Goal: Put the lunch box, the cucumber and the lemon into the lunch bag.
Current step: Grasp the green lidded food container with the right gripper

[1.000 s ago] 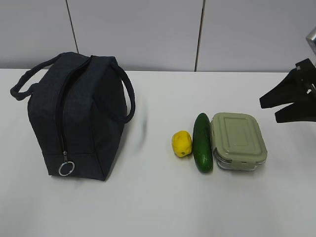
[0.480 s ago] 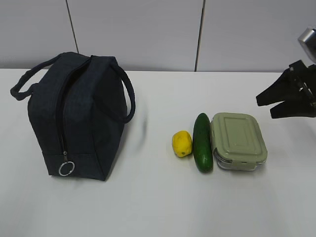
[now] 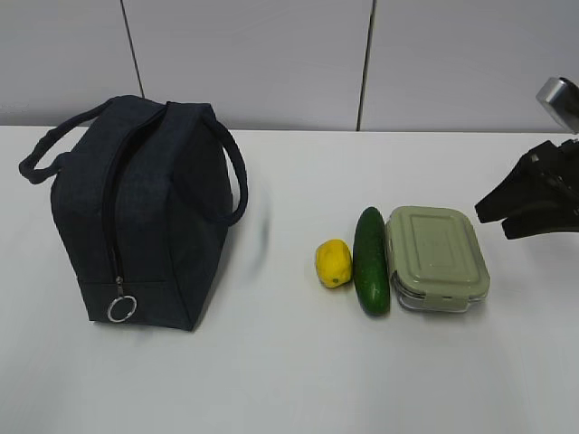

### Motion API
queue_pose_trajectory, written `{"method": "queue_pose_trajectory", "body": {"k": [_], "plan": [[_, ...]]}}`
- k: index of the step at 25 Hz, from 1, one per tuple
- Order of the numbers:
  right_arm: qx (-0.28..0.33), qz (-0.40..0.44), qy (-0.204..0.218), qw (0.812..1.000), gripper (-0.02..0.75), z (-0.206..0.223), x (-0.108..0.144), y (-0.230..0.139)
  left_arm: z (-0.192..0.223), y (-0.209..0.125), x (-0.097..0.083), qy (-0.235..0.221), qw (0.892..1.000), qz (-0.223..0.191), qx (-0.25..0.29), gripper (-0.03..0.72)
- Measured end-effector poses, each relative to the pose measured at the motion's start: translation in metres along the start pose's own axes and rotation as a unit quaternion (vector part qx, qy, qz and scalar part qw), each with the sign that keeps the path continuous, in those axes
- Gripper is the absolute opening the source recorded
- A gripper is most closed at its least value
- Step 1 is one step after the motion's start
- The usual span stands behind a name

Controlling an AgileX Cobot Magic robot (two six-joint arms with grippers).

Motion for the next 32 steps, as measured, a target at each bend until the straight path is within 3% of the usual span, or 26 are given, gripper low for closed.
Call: {"method": "queue_pose_trajectory", "body": {"k": [5,9,12,22,32], "plan": [[0.006,0.025,-0.01,1.0,0.507,0.0,-0.003,-0.002,0.0,0.0,0.0,0.0,1.0,0.0,0.0,0.239],[0.008,0.042,-0.013,0.999,0.622,0.0,-0.005,-0.002,0.0,0.0,0.0,0.0,1.0,0.0,0.0,0.238],[0.012,0.061,-0.017,0.998,0.657,0.004,-0.01,-0.001,0.0,0.0,0.0,0.0,1.0,0.0,0.0,0.239],[0.024,0.067,-0.03,0.997,0.652,0.026,-0.037,0.003,0.0,0.0,0.0,0.0,1.0,0.0,0.0,0.239],[0.007,0.031,0.018,0.999,0.611,0.051,-0.051,0.012,0.0,0.0,0.0,0.0,1.0,0.0,0.0,0.238]]}}
Point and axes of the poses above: a point on each arm's last joint axis where the gripper is mounted, z pointing out along that axis toward the gripper, x along the wrist's bending axis when the last joint is at zero, y = z × x, the point moved 4 cm from there along z, pointing out along that axis toward the gripper, and after that the axes turned 13 degrees about z, right-handed, at the moved point
